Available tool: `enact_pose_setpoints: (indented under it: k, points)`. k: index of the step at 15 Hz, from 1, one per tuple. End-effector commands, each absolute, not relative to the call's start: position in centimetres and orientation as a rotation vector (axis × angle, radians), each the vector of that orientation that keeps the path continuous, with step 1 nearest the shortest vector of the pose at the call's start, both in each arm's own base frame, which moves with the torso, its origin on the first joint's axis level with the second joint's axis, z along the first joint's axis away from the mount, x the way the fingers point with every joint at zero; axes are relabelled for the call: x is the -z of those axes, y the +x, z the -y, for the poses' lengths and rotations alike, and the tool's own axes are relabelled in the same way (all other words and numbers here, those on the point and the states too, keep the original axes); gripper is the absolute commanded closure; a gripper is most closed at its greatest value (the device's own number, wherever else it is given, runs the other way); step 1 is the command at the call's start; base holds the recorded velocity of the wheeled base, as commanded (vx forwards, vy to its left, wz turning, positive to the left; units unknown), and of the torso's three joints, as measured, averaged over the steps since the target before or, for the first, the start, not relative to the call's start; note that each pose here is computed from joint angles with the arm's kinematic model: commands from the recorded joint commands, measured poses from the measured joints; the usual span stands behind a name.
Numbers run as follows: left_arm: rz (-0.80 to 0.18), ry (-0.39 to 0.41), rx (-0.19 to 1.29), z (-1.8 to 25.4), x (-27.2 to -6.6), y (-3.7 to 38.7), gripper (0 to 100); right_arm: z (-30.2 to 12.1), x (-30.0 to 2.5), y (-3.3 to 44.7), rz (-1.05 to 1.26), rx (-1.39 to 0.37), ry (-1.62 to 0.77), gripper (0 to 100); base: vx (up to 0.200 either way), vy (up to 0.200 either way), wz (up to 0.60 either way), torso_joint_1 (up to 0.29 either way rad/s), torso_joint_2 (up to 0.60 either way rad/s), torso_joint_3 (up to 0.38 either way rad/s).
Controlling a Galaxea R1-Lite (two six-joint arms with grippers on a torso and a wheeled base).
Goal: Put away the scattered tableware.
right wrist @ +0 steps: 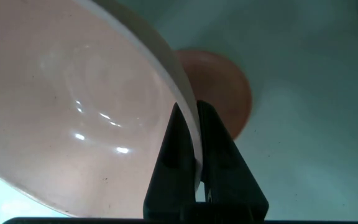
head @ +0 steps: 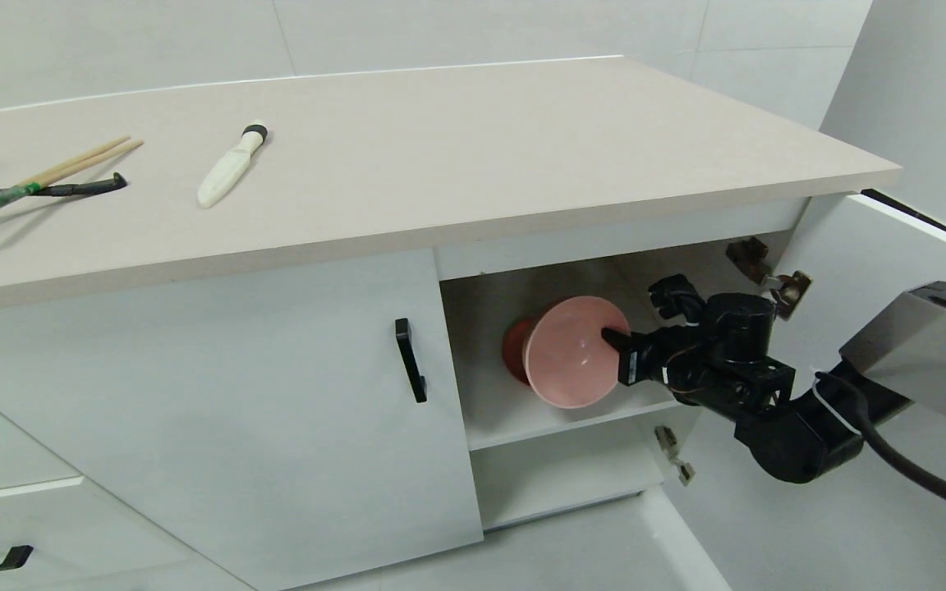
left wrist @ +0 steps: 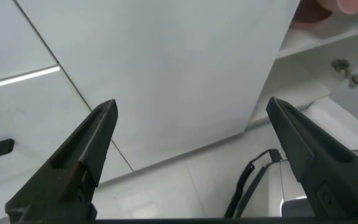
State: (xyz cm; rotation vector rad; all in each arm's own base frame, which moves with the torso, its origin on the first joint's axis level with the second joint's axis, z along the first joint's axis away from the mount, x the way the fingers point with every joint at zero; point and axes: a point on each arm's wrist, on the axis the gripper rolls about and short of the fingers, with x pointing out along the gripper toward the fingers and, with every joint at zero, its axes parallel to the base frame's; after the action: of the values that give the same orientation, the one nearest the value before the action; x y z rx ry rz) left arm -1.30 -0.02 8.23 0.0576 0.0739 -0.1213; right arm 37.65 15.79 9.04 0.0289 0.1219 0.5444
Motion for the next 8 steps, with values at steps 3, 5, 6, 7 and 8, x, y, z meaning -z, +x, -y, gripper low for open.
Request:
enact_pose_setpoints:
  k: [3, 5, 6, 7, 8]
  points:
    - [0.050, 0.071, 0.070, 0.2, -8.0, -2.3, 0, -15.4, -6.3, 41.4, -0.165, -0.503, 0.027, 100, 0.000, 0.000, 0.00, 0.000, 0.00, 0.000]
    - [0.058, 0.124, 0.127, 0.3, -8.1, -2.3, 0, -15.7, -5.9, 42.3, -0.171, -0.502, 0.027, 100, 0.000, 0.000, 0.00, 0.000, 0.00, 0.000]
    - [0.058, 0.111, 0.157, 0.4, -8.0, -2.3, 0, -15.8, -5.7, 42.3, -0.176, -0.503, 0.026, 100, 0.000, 0.000, 0.00, 0.000, 0.00, 0.000]
    - [0.056, 0.099, 0.177, 0.4, -8.0, -2.3, 0, -15.9, -5.6, 42.4, -0.176, -0.505, 0.024, 100, 0.000, 0.000, 0.00, 0.000, 0.00, 0.000]
    - [0.057, 0.102, 0.163, 0.4, -8.0, -2.3, 0, -15.9, -5.5, 42.4, -0.177, -0.505, 0.023, 100, 0.000, 0.000, 0.00, 0.000, 0.00, 0.000]
